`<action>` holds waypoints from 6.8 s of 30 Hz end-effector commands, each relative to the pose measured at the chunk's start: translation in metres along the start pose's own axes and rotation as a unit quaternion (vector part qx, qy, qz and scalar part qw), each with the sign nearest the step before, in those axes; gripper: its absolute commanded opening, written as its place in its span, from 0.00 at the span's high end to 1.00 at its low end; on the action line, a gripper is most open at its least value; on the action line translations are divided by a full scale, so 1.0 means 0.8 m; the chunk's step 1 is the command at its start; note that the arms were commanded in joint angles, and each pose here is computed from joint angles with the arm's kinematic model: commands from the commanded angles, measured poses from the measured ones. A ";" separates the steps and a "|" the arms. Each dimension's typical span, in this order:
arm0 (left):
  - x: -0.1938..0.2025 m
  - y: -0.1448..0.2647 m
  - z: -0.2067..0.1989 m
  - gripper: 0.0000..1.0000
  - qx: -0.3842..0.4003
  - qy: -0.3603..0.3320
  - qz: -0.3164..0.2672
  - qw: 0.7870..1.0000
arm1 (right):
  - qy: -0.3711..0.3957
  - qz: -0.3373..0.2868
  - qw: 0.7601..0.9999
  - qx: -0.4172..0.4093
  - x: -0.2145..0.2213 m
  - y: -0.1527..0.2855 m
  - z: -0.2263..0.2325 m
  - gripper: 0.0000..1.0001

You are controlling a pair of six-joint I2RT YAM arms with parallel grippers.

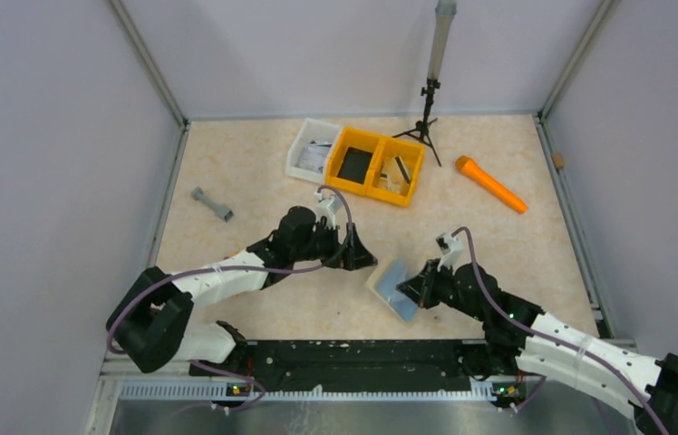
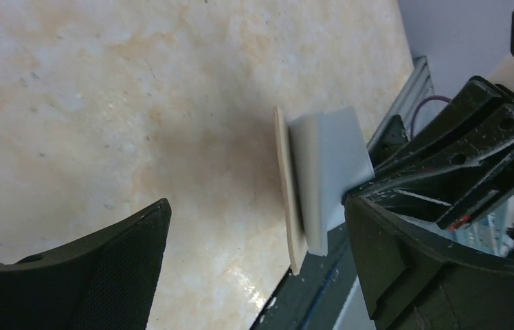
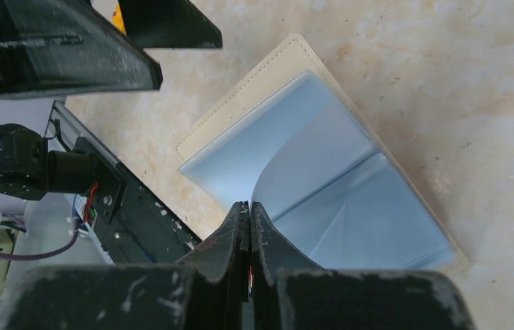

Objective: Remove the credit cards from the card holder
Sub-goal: Close the card holder at the center of the board.

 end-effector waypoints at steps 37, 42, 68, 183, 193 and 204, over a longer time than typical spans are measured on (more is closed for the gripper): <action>0.093 -0.013 0.009 0.12 0.114 0.066 0.096 0.987 | -0.119 0.009 0.993 0.019 0.022 -0.035 -0.007 0.60; 0.095 -0.027 0.030 0.14 0.021 0.058 0.101 0.993 | -0.115 0.017 0.989 0.089 0.029 -0.020 -0.033 0.59; 0.121 -0.056 0.042 0.87 -0.043 0.072 0.145 0.986 | -0.152 0.114 0.979 0.073 0.084 -0.027 -0.030 0.55; 0.103 0.064 0.049 0.28 -0.197 0.055 0.022 0.979 | -0.085 -0.100 0.987 -0.091 0.006 -0.097 0.014 0.65; 0.094 0.071 0.044 0.25 -0.193 0.050 0.013 0.980 | -0.106 -0.097 0.981 -0.129 0.007 -0.100 0.025 0.34; 0.095 0.074 0.037 0.25 -0.174 0.054 0.012 0.983 | -0.105 -0.080 0.983 -0.126 0.031 -0.094 0.001 0.36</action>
Point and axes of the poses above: each gripper's point midway between its finger pads, its own y axis back along the fingers, its own z axis along the line the jaws close on, x = y × z, the point moved 3 cm from there along y, back along the fingers, and after that the axes turned 14 degrees about y, right-handed, at the moved point
